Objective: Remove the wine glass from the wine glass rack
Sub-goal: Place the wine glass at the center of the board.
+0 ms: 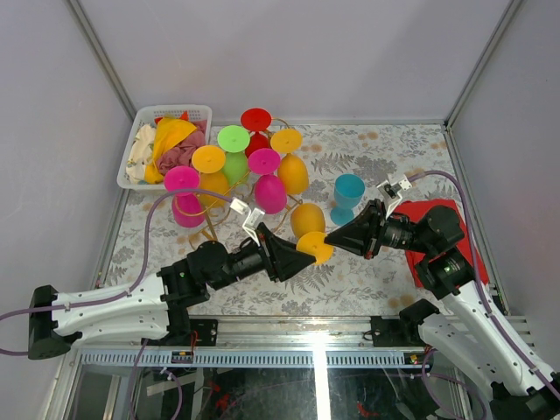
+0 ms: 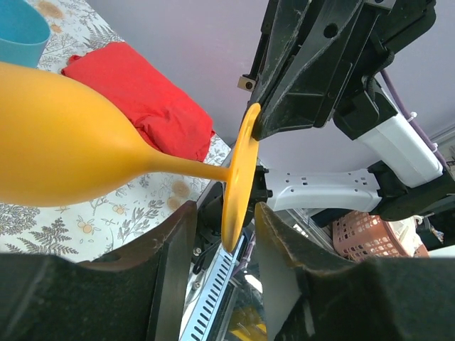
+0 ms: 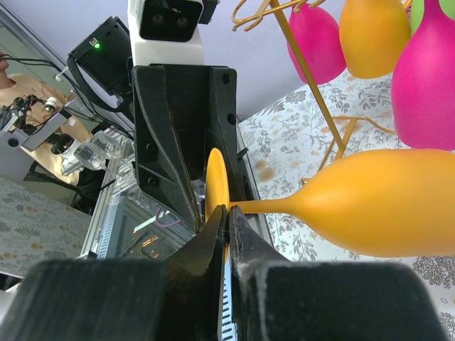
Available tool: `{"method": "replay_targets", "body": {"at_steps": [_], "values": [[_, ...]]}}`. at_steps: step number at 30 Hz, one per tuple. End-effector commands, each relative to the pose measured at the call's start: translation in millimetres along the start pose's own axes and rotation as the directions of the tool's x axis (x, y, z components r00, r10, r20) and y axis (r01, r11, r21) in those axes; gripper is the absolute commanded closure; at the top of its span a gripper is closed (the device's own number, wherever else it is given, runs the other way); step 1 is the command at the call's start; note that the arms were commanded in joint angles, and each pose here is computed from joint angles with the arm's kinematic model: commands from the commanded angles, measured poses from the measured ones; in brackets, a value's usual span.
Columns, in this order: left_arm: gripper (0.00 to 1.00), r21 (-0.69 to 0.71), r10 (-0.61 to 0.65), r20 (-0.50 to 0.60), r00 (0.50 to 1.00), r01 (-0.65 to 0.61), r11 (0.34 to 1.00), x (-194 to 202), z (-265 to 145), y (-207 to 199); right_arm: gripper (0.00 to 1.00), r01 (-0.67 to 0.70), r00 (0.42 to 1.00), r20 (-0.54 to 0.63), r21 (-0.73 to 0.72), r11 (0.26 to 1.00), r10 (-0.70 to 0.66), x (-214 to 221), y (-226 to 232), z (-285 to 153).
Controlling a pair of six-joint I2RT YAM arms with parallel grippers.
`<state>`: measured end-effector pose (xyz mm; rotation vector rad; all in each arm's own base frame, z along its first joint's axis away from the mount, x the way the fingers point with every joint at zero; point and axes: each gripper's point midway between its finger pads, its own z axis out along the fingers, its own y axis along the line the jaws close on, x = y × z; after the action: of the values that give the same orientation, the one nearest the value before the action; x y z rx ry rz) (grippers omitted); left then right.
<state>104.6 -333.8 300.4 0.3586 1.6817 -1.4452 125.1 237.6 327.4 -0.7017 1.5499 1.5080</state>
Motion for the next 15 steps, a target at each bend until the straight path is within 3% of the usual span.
{"method": "replay_targets", "body": {"at_steps": [1,9,12,13,14,15], "values": [[0.64,0.071,0.008,0.089,0.996,-0.015,0.997,-24.8,2.4,-22.3,1.00,0.068,0.997,0.030,-0.059,0.996,-0.066,-11.7,16.2,-1.7],[0.94,0.092,0.047,0.051,0.998,-0.052,0.994,-16.6,3.4,-24.3,1.00,0.073,0.997,0.021,-0.085,0.994,-0.071,-11.1,23.8,-3.8],[1.00,0.127,0.065,0.042,0.997,-0.070,0.989,-13.6,1.8,-28.8,0.96,0.085,0.996,0.024,-0.081,0.993,-0.084,-12.1,27.4,-6.3],[1.00,0.137,0.075,0.035,0.997,-0.079,0.987,-11.9,1.6,-30.1,0.90,0.092,0.996,0.028,-0.070,0.993,-0.090,-13.2,28.0,-7.8],[1.00,0.150,0.088,0.023,0.996,-0.091,0.985,-9.5,1.2,-31.5,0.77,0.106,0.994,0.035,-0.042,0.993,-0.105,-15.2,26.0,-9.2],[1.00,0.164,0.102,0.009,0.995,-0.102,0.981,-6.3,0.5,-33.2,0.53,0.112,0.993,0.042,0.007,0.994,-0.113,-17.5,21.3,-11.2]]}}
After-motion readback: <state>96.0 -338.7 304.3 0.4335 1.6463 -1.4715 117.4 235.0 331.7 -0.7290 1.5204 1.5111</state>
